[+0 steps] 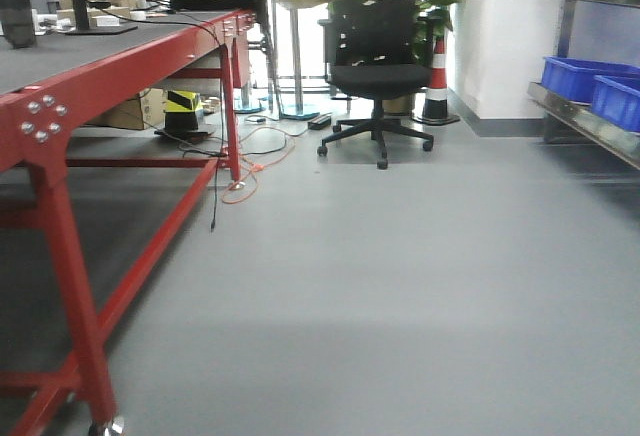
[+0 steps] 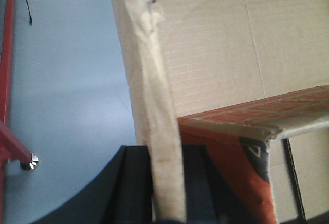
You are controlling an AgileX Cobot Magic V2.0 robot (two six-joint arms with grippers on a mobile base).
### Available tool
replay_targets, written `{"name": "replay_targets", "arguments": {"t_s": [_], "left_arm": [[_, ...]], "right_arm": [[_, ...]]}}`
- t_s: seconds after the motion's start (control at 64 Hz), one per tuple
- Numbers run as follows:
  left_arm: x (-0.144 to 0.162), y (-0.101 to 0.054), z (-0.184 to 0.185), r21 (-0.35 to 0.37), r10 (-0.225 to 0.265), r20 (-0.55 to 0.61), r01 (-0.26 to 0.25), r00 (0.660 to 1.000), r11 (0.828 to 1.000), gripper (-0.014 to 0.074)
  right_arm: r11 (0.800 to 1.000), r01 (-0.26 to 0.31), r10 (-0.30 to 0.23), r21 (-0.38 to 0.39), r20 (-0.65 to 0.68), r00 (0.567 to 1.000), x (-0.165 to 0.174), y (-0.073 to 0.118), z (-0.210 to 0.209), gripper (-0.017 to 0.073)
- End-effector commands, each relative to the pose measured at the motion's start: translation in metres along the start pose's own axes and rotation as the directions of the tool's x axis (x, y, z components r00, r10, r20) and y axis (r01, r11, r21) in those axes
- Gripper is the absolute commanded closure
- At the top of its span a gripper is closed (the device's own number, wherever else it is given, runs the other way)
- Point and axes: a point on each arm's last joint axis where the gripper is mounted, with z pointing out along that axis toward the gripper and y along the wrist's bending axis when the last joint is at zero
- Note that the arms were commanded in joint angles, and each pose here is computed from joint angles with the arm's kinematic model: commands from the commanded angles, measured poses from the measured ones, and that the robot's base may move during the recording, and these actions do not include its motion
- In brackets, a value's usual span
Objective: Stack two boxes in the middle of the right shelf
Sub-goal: 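Carry the held boxes while the base drives to the steel shelf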
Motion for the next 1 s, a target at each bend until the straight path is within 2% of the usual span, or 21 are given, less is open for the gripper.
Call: {"name": "replay_targets", "arguments": {"t_s": [0.0,0.985], "left_arm": [[-0.0048,-0.0011,-0.0119,0.015,0.005,0.061,-0.006,0.998,1.0,0.0705],[-0.0066,-0.0013,-0.012,0.017,0.005,0.08,-0.006,0.997,1.0,0.0705]], "right_arm": [[1.0,0.011,-0.013,0.025,0.068,0.998,-0.0068,-0.0028,-0.0075,0.0715],[1.0,0.011,-0.013,0.025,0.068,0.998,-0.0068,-0.0028,-0.0075,0.0715]]}}
